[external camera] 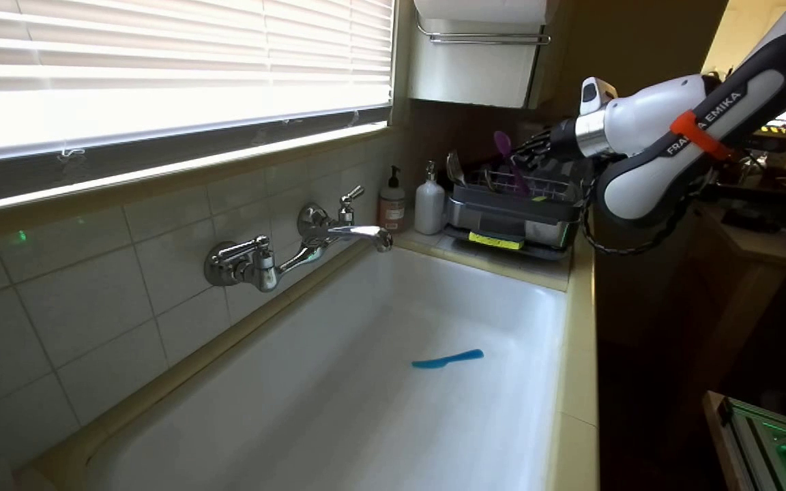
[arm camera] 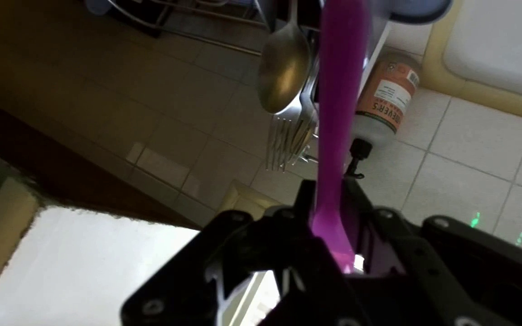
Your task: Put the spoon on the drying rack
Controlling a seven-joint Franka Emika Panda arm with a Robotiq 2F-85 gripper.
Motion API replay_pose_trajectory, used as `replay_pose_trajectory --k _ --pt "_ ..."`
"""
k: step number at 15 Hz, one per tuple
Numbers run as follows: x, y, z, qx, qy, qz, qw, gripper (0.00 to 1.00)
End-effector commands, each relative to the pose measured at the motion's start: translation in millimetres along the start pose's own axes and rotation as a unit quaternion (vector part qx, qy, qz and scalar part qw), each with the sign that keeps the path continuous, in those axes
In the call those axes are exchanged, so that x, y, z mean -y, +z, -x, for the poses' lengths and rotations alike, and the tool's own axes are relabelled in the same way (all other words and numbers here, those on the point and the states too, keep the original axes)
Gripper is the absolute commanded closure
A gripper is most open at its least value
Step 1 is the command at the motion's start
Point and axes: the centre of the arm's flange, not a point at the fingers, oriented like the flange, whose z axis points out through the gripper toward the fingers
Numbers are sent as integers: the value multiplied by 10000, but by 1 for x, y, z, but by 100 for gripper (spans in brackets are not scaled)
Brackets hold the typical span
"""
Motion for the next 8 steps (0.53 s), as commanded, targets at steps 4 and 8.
replay_pose_trajectory --k 4,8 --pt "-16 35 12 -120 369 -8 9992 95" --pt "-25 45 21 -25 526 84 9986 95"
